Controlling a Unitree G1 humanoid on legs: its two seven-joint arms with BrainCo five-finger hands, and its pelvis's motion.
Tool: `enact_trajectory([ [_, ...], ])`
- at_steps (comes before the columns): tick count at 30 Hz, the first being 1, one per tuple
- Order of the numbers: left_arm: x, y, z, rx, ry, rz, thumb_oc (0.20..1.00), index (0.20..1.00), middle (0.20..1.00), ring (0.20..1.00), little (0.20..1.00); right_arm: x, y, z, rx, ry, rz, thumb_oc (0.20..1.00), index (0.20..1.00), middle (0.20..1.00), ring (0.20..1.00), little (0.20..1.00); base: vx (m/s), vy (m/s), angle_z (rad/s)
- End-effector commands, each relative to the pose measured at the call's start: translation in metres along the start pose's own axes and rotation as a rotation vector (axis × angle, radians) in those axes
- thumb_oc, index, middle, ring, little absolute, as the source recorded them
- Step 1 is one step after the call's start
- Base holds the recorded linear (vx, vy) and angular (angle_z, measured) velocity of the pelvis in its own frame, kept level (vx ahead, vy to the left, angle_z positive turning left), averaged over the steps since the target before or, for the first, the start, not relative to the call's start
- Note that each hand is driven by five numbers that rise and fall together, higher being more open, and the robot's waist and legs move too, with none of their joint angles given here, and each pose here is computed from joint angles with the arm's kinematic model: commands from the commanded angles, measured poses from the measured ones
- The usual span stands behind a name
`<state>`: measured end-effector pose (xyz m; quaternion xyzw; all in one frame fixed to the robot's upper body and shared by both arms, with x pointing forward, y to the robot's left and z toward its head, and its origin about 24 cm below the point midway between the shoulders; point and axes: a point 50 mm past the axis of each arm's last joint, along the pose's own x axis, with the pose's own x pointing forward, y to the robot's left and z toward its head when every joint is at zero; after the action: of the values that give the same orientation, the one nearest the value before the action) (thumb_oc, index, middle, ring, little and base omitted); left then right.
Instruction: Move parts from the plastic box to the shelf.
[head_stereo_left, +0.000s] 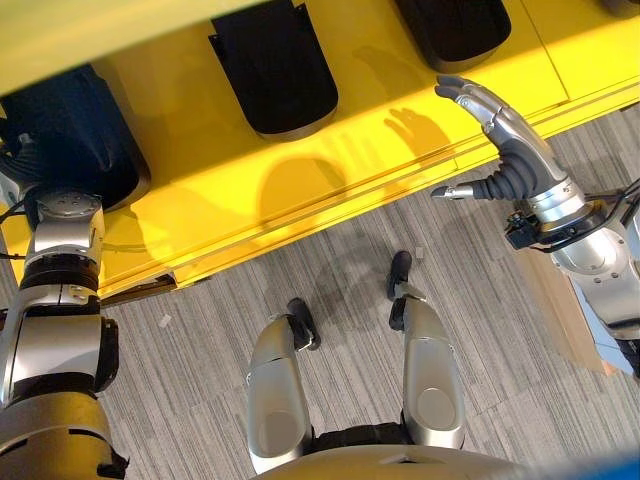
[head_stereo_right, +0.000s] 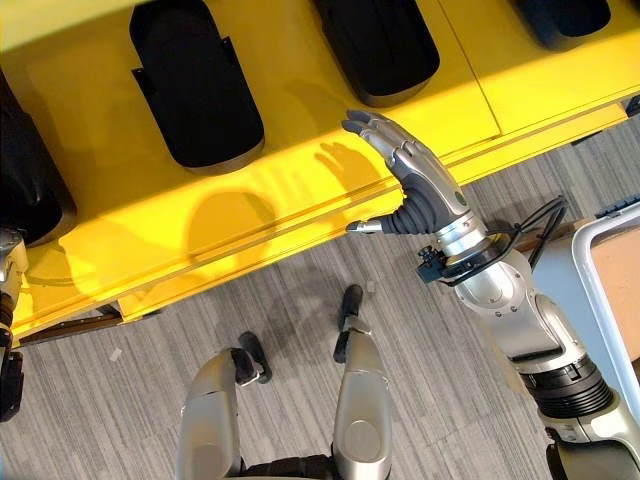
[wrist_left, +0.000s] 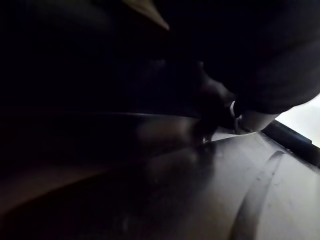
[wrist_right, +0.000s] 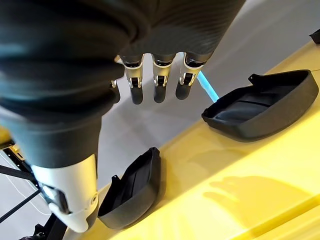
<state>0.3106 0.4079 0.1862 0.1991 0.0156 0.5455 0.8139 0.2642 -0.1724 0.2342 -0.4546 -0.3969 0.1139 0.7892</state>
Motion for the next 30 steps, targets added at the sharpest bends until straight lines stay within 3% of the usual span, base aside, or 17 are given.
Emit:
enact_trajectory([
  [1,0.015,0.027,0.02,-0.012,-0.064,0.107,0.2,0.2,0.2,0.2,0.2,0.001,-0.028,0.016,-0.065,-0.111,-0.09,1.0,1.0,1.0,1.0,1.0,0.0,0.0,0.0],
  [16,0.021,0.035,0.024,0.04,-0.076,0.102,0.2,0.2,0.2,0.2,0.2,-0.001,-0.027,0.014,-0.072,-0.105,-0.076,1.0,1.0,1.0,1.0,1.0,0.01,0.008,0.0],
  [17,0.02,0.034,0.023,0.047,-0.074,0.098,0.332,0.332,0.332,0.332,0.332,-0.001,-0.027,0.014,-0.071,-0.105,-0.076,1.0,1.0,1.0,1.0,1.0,0.03,-0.002,0.01],
  [18,0.02,0.035,0.021,0.063,-0.073,0.101,1.0,1.0,1.0,1.0,1.0,-0.001,-0.027,0.014,-0.072,-0.106,-0.075,1.0,1.0,1.0,1.0,1.0,0.0,0.0,0.0],
  [30,0.021,0.041,0.026,0.101,-0.102,0.167,1.0,1.0,1.0,1.0,1.0,-0.005,-0.024,0.012,-0.059,-0.1,-0.067,1.0,1.0,1.0,1.0,1.0,0.0,-0.002,-0.01],
])
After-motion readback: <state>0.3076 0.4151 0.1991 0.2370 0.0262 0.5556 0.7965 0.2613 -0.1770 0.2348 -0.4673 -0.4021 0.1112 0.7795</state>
